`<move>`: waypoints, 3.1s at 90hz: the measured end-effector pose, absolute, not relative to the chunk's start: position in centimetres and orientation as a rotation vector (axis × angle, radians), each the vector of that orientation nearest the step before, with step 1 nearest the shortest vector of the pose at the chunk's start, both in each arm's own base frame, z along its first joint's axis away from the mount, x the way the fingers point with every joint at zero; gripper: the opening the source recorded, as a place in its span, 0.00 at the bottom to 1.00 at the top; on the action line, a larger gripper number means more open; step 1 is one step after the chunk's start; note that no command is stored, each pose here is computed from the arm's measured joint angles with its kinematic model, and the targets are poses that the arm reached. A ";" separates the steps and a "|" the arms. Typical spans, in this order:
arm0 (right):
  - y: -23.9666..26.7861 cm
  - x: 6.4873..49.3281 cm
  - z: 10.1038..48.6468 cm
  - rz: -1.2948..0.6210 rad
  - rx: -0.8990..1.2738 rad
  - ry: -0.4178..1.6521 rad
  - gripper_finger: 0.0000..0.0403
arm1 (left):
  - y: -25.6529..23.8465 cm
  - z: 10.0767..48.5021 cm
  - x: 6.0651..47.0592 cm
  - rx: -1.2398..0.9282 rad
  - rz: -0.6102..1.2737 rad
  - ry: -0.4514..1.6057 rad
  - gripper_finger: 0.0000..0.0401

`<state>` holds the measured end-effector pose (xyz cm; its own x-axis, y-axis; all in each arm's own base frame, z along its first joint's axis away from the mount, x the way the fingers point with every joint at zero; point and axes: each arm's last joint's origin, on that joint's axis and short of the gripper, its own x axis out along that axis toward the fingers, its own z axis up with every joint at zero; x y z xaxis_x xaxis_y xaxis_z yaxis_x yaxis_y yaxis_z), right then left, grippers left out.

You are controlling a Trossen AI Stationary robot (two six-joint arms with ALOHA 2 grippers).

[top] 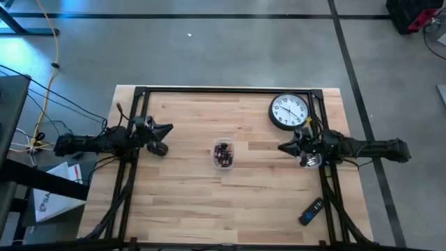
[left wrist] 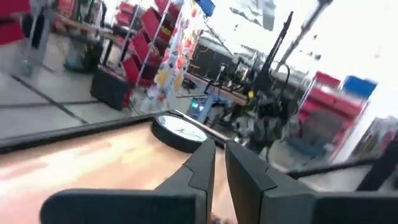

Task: Insert battery
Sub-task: Move the wall clock to the top of the table

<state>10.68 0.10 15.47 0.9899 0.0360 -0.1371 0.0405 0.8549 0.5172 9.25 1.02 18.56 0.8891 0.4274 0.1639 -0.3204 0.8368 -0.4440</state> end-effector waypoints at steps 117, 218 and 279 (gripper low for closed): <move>-12.2 16.8 16.8 -0.939 0.491 0.849 0.33 | 1.3 19.5 11.3 -0.163 0.487 -0.300 0.36; -13.9 35.7 15.5 -0.614 0.430 0.631 0.35 | 7.2 15.8 21.5 -0.143 0.551 0.237 0.44; -9.5 24.2 20.2 -0.596 0.056 0.828 0.35 | 10.2 12.6 20.2 -0.162 0.595 0.497 0.44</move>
